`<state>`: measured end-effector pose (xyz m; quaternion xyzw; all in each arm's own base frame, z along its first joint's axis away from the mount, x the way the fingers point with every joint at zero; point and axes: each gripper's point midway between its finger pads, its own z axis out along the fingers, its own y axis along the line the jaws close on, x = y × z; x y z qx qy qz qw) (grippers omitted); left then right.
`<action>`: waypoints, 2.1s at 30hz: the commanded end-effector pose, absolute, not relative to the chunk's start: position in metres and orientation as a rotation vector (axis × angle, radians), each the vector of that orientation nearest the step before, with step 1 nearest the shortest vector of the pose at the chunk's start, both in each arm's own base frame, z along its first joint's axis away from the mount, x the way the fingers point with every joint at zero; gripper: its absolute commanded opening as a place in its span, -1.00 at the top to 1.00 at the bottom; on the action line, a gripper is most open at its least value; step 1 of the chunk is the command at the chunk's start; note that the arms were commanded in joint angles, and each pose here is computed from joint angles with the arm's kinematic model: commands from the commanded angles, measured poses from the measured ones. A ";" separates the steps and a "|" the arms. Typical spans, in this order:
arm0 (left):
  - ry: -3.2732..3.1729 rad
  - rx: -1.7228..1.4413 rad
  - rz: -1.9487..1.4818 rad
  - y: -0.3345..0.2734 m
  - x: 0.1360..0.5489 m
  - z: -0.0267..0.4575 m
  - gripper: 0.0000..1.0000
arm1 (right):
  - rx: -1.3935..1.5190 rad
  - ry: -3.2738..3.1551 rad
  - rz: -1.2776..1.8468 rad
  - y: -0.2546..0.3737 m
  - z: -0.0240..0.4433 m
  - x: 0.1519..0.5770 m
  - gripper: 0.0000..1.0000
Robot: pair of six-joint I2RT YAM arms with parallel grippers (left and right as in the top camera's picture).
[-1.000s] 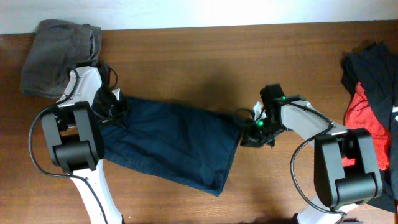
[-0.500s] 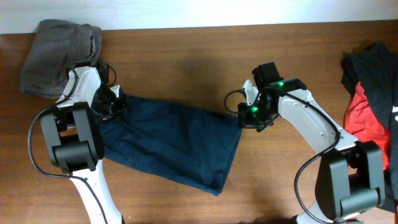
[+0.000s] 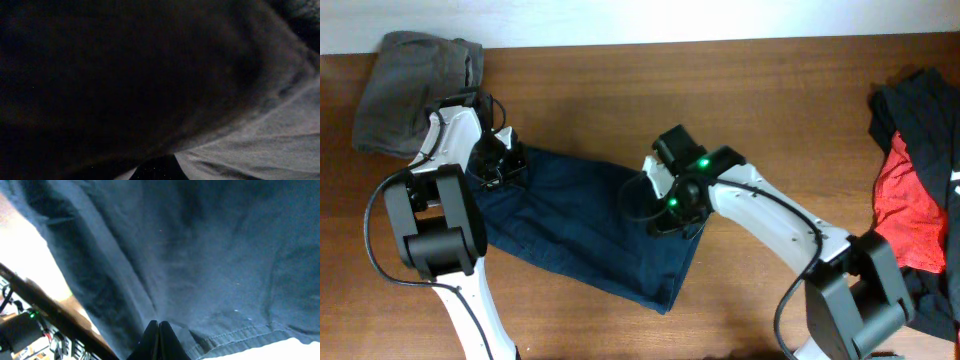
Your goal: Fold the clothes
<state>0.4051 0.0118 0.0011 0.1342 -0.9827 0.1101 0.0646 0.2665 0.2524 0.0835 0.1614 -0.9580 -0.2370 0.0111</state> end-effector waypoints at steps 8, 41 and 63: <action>-2.943 0.310 0.390 -0.019 0.404 -0.007 0.99 | 0.512 -2.907 -0.575 0.242 0.022 0.265 0.92; -2.784 0.350 0.859 -0.119 0.406 0.018 0.99 | -0.237 -3.226 -0.286 0.034 -0.033 0.400 0.91; -3.192 -0.034 0.243 -0.084 0.453 0.085 -0.99 | -0.438 -3.386 0.038 -0.052 0.164 0.465 -0.97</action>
